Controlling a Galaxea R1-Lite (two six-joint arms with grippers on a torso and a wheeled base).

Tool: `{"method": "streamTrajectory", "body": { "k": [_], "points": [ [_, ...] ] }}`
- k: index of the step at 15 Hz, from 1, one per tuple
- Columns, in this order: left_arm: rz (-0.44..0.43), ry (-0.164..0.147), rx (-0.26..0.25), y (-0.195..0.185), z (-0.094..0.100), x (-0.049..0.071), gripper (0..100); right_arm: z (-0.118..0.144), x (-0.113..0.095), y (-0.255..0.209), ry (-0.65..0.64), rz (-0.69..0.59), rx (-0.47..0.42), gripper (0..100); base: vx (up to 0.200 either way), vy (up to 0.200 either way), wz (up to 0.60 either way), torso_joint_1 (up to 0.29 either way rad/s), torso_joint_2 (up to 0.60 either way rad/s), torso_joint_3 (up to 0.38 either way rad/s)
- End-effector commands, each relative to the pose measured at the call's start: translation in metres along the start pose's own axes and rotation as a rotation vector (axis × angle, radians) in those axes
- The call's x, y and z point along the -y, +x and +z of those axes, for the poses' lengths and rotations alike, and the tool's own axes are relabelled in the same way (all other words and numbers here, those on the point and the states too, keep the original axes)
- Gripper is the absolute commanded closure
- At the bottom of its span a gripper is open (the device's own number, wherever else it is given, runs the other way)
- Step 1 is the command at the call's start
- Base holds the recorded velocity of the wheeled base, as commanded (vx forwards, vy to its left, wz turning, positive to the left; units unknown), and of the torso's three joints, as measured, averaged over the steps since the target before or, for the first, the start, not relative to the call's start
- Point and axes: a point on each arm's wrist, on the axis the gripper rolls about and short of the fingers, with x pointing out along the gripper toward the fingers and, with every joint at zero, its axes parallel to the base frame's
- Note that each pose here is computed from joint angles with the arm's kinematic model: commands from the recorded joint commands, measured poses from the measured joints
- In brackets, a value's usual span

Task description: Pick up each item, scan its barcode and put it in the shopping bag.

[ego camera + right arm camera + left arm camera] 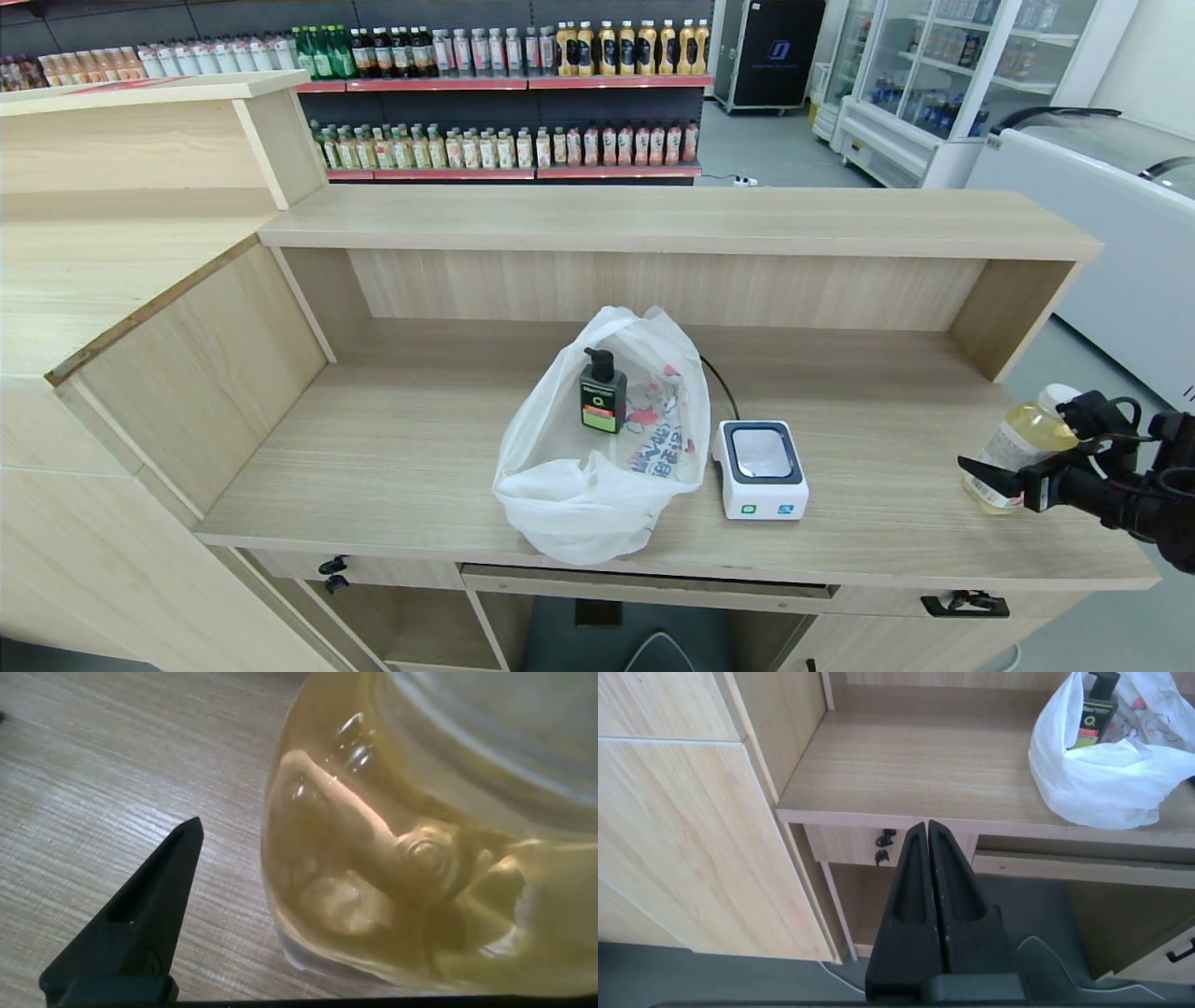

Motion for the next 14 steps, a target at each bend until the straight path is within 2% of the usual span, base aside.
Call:
{"method": "streamTrajectory", "body": {
  "k": [1,2,3,10,14],
  "points": [
    [0.001,0.000,0.000,0.000,0.000,0.000,100,-0.001,0.000,0.002,0.000,0.003,0.000,0,0.000,0.000,0.00,0.000,0.00,0.000],
    [0.001,0.000,0.000,0.000,0.000,0.000,100,-0.001,0.000,0.003,-0.001,0.004,0.001,0,0.000,0.000,0.00,0.000,0.00,0.000],
    [0.001,0.000,0.000,0.000,0.000,0.000,100,0.000,0.000,0.004,-0.005,0.005,0.005,100,0.000,0.000,0.00,0.000,0.00,0.000],
    [0.001,0.000,0.000,0.000,0.000,0.000,100,0.006,0.004,0.008,-0.034,-0.005,0.034,100,0.000,0.000,0.00,0.000,0.00,0.000],
    [0.001,0.000,0.000,0.000,0.000,0.000,100,0.018,0.005,0.005,-0.016,-0.004,0.056,100,0.000,0.000,0.00,0.000,0.00,0.000]
  ]
}}
